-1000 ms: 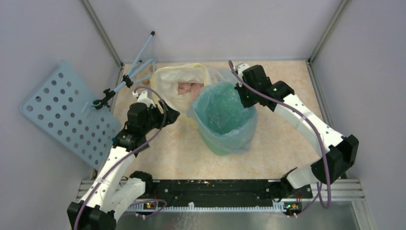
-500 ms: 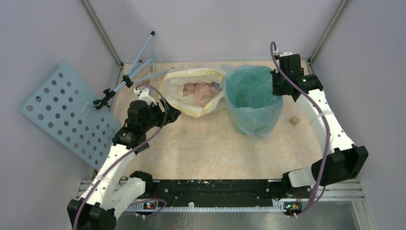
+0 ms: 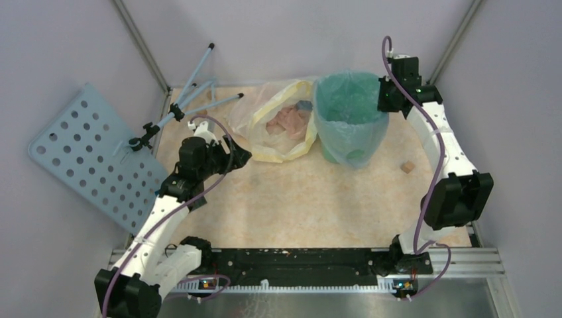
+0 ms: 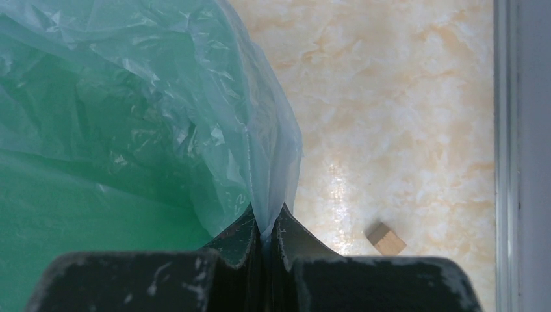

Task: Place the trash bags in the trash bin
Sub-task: Pick up the trash bin from the center of the board, then place the trash bin at the center of the board.

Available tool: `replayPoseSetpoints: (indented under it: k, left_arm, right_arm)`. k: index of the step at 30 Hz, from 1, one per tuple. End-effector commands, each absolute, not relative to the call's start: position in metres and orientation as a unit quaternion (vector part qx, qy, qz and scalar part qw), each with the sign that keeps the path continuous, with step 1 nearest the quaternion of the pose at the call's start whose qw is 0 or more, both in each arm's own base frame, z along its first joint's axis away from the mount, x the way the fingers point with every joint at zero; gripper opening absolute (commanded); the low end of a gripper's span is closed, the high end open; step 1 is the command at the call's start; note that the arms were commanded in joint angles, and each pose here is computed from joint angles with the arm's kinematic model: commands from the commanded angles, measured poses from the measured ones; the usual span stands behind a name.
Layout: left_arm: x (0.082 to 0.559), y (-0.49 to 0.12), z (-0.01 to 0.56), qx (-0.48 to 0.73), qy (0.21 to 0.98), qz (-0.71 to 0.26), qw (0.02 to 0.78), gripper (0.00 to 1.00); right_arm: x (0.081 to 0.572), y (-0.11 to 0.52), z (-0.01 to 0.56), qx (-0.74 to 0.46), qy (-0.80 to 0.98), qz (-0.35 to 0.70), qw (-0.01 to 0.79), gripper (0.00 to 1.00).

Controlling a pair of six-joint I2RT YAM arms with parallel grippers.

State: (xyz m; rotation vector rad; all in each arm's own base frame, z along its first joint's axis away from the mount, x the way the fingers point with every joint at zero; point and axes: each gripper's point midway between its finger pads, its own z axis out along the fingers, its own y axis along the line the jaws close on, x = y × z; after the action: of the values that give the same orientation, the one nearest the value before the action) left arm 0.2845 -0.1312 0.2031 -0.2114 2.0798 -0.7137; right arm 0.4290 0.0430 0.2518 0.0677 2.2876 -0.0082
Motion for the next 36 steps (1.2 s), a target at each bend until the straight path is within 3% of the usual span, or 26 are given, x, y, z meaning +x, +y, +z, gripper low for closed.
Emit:
replayPoseSetpoints:
  k: [1, 9, 14, 22, 36]
  left_arm:
    - [0.293, -0.136, 0.22, -0.075, 0.824, -0.303, 0.473, 0.79]
    - [0.292, -0.138, 0.219, -0.074, 0.823, -0.31, 0.47, 0.79]
    - [0.291, -0.141, 0.217, -0.073, 0.824, -0.318, 0.463, 0.79]
    - [0.288, -0.141, 0.216, -0.072, 0.825, -0.32, 0.461, 0.79]
    - [0.287, -0.142, 0.217, -0.076, 0.824, -0.325, 0.458, 0.79]
  right_arm:
    - [0.432, 0.064, 0.325, 0.018, 0.861, 0.07, 0.504, 0.0]
    - [0.37, 0.055, 0.354, -0.01, 0.852, 0.062, 0.52, 0.0]
    - [0.349, 0.019, 0.356, 0.057, 0.846, 0.006, 0.53, 0.0]
    - [0.35, -0.042, 0.346, 0.197, 0.822, -0.04, 0.532, 0.0]
    - [0.367, -0.056, 0.287, 0.298, 0.823, -0.056, 0.481, 0.02]
